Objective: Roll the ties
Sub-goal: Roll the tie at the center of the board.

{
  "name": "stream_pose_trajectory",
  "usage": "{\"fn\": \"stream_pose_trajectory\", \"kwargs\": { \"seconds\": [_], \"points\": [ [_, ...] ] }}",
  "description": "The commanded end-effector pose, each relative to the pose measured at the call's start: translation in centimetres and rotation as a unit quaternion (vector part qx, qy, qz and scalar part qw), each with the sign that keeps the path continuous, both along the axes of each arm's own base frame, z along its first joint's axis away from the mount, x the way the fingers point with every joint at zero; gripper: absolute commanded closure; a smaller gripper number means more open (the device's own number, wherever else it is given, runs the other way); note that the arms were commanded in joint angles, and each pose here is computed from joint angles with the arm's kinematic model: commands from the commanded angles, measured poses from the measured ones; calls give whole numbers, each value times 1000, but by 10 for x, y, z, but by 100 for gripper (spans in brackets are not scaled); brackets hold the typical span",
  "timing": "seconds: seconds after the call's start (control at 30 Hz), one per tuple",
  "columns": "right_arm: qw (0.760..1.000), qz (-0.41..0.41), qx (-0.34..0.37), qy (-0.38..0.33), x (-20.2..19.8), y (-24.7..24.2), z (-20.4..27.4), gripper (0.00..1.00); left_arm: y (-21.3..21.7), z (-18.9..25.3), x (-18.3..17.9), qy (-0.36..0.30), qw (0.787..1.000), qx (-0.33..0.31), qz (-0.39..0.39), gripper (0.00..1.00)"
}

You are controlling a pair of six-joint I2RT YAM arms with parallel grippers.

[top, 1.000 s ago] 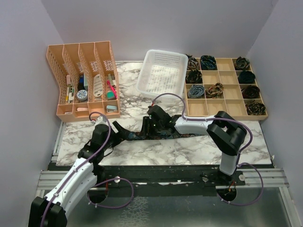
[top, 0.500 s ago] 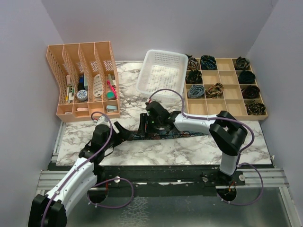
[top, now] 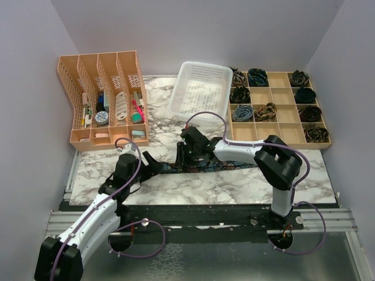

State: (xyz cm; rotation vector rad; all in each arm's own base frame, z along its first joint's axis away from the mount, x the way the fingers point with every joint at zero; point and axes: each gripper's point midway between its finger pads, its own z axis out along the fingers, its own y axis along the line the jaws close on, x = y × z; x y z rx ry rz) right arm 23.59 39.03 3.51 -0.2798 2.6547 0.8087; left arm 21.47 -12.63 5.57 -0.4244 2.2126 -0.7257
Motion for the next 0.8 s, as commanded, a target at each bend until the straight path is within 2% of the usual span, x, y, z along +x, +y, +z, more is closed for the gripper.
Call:
{"fn": "stream_pose_trajectory", "kwargs": {
  "seconds": [0.0, 0.43, 0.77],
  "points": [
    [1000, -2, -28, 1, 4, -8, -14, 57, -7, -3, -1, -9, 1000, -5, -27, 20],
    [999, -6, -53, -1, 6, -19, -25, 57, -22, -13, 0, -4, 998, -29, -59, 23],
    [998, -7, -61, -2, 7, -23, -27, 58, -25, -25, -3, 25, 997, -18, -76, 36]
  ]
}}
